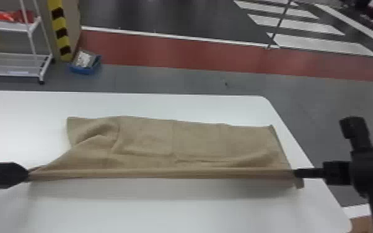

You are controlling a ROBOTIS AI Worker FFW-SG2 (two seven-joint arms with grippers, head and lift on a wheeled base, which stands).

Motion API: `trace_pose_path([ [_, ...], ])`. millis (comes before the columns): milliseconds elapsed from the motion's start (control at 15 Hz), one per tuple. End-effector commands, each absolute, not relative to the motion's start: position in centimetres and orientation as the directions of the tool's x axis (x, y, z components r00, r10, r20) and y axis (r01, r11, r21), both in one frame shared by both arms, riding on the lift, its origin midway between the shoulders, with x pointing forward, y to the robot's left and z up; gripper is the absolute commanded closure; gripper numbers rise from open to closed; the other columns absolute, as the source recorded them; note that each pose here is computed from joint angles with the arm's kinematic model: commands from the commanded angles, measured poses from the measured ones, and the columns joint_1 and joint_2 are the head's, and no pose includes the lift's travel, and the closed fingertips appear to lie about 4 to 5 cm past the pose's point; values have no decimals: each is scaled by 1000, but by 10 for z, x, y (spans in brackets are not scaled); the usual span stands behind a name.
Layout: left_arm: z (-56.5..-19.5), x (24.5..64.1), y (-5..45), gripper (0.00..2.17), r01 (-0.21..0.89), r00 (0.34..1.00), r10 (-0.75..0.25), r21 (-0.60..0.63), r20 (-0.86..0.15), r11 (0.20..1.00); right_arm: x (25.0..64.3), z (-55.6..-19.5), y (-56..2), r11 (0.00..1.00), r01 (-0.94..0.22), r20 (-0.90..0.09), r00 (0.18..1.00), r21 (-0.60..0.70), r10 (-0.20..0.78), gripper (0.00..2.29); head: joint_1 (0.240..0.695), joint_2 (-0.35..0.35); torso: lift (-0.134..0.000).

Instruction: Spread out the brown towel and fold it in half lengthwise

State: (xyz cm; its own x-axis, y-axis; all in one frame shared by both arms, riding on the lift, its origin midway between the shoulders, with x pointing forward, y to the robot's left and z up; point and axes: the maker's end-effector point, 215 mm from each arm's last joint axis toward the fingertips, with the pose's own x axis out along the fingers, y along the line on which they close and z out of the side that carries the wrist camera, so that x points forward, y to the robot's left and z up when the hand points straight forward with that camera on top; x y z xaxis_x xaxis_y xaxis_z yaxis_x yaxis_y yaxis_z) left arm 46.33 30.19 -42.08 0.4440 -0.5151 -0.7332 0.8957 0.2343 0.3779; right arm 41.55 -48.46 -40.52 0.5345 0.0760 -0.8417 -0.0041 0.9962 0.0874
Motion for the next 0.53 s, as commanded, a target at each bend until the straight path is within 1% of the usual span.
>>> trace_pose_path([
  [0,-416,453,307,1366,909,417,-506,338,-755,246,422,-403,-483,997,-52,-832,548,62,80,1521,695,-231,-124],
  [133,-417,444,304,1369,924,381,-509,306,-772,229,430,-398,-483,995,-93,-820,566,38,84,1521,695,-229,-124],
  [200,-421,442,307,1366,928,369,-502,283,-783,241,436,-393,-483,992,-124,-810,580,14,84,1521,695,-228,-124],
  [267,-424,438,306,1369,937,348,-497,268,-795,226,437,-392,-483,990,-144,-808,583,3,87,1521,695,-227,-124],
  [333,-426,437,305,1369,940,338,-494,262,-801,218,437,-392,-482,987,-161,-811,578,0,94,1521,695,-225,-124],
  [467,-430,435,302,1366,946,320,-487,253,-813,201,435,-392,-486,985,-169,-820,567,-23,78,1521,695,-224,-124],
])
